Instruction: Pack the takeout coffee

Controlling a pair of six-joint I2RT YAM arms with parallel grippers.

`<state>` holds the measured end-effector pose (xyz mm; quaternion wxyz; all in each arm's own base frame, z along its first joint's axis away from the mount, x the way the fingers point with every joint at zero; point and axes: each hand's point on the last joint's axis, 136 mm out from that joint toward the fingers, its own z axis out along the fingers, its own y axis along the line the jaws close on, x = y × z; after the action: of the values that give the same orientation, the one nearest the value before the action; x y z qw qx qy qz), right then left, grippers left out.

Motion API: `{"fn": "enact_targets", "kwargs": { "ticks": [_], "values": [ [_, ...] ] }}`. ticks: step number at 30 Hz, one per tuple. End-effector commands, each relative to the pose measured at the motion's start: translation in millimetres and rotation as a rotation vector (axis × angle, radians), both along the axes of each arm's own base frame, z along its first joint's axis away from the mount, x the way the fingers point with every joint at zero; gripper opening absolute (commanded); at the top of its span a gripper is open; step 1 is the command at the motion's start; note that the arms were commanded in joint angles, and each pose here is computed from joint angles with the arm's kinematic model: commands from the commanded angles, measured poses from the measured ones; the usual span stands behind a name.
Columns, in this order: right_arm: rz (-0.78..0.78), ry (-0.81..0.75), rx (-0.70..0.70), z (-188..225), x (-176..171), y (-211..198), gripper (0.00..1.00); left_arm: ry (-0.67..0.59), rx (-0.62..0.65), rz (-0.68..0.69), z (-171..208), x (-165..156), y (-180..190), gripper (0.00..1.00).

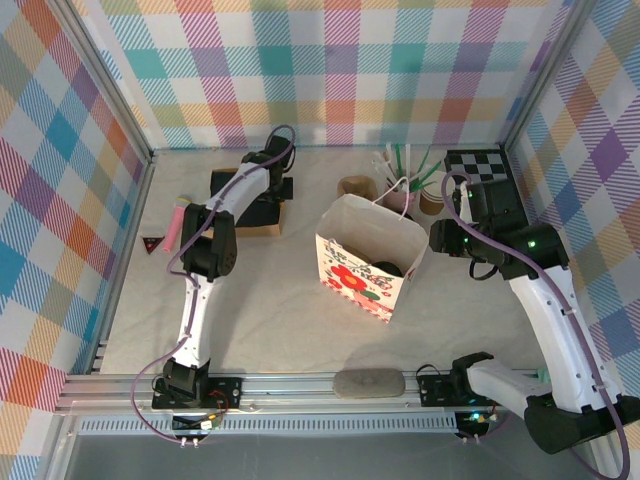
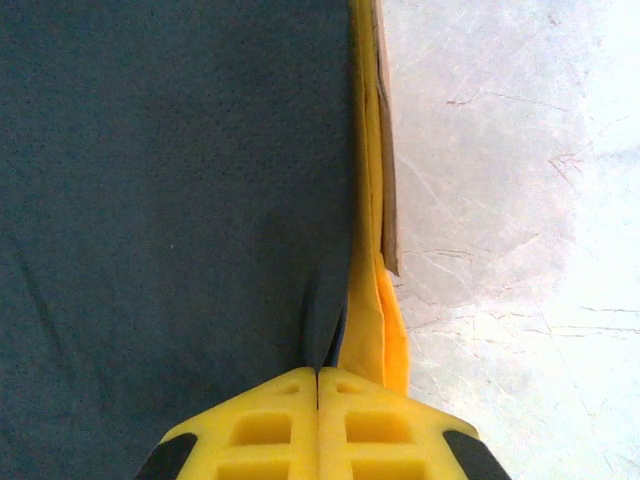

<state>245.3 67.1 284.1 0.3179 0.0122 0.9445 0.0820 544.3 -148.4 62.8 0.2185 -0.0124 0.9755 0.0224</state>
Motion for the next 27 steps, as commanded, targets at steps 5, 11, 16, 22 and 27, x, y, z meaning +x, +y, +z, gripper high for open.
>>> {"fn": "enact_targets", "kwargs": {
  "ticks": [5, 11, 16, 22, 27],
  "values": [
    [0.003, -0.029, 0.032, 5.2, 0.6, 2.8, 0.49, -0.094, -0.019, -0.016, 69.6, -1.6, 5.3, 0.0],
    [0.008, -0.025, 0.039, 4.2, -0.6, 4.1, 0.49, -0.104, -0.052, -0.05, 91.6, -10.2, 0.9, 0.0],
    [0.01, -0.028, 0.045, 5.3, -0.9, 5.0, 0.48, -0.089, -0.121, -0.097, 106.2, -21.7, -10.5, 0.0],
    [0.013, -0.033, 0.055, 8.6, -1.6, 6.3, 0.48, -0.08, -0.243, -0.15, 126.7, -34.7, -29.8, 0.0],
    [0.013, -0.037, 0.061, 11.2, -1.8, 6.9, 0.48, -0.084, -0.367, -0.196, 149.1, -45.4, -48.7, 0.0]
  ]
}}
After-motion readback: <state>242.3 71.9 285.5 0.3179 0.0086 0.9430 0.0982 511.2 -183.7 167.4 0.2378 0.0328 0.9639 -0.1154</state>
